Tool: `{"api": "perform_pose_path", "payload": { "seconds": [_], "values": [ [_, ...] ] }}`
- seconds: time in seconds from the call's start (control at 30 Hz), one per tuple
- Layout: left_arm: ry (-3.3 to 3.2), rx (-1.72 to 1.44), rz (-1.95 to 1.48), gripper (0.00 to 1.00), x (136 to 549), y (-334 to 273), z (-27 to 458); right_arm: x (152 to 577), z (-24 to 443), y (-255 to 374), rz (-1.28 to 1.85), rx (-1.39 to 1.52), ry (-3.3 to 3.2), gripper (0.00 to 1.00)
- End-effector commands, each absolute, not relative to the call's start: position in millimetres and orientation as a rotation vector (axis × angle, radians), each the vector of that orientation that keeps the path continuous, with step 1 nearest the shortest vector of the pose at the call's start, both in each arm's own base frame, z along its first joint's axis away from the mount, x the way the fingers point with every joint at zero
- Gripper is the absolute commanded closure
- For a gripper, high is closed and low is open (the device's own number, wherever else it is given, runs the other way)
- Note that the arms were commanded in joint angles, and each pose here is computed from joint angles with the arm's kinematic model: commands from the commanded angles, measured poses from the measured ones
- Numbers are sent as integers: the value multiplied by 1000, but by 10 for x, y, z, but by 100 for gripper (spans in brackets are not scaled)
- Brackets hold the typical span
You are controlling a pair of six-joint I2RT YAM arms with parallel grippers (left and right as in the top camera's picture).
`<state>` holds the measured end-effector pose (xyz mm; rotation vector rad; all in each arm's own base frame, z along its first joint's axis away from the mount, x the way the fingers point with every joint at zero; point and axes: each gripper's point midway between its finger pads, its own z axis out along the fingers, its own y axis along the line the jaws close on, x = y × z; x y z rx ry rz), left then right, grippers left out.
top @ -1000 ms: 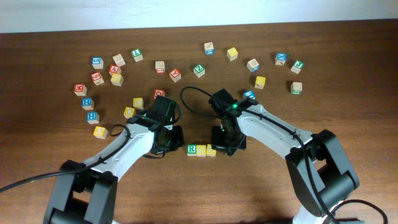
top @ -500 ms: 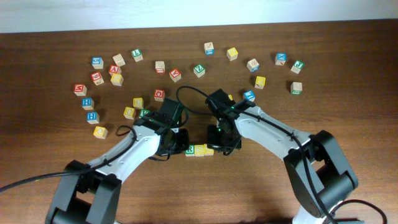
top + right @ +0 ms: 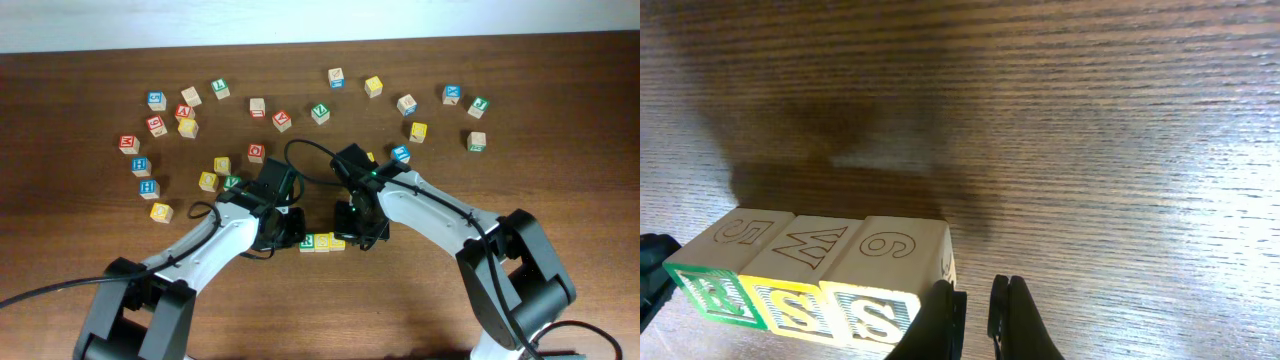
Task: Spell out RSS
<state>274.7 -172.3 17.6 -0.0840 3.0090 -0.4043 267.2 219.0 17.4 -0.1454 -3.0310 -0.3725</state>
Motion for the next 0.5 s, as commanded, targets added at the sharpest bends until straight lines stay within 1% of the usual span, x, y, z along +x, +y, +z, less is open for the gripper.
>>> {"api": "perform_pose_path", "payload": {
  "seconds": [0.0,0.13,0.2,0.3,0.4,0.47],
  "values": [
    [3030,-62,-418,100,2696,-1751,130,2666,161,2193,-368,-127,-3034,95],
    [3047,-69,-375,100,2660,-1695,112,2795,131,2073,-264,-110,-3119,93],
    [3053,-74,-338,100,2650,-1650,100,2876,143,2125,-302,-39,-3154,92],
    [3051,-75,-322,100,2653,-1631,97,2956,164,2210,-367,-31,-3177,92],
    [3021,-91,-131,100,2711,-1411,70,3015,187,2280,-423,-20,-3193,92],
    [3020,-93,-102,99,2709,-1376,67,2998,205,2345,-480,-12,-3172,94]
  ]
}}
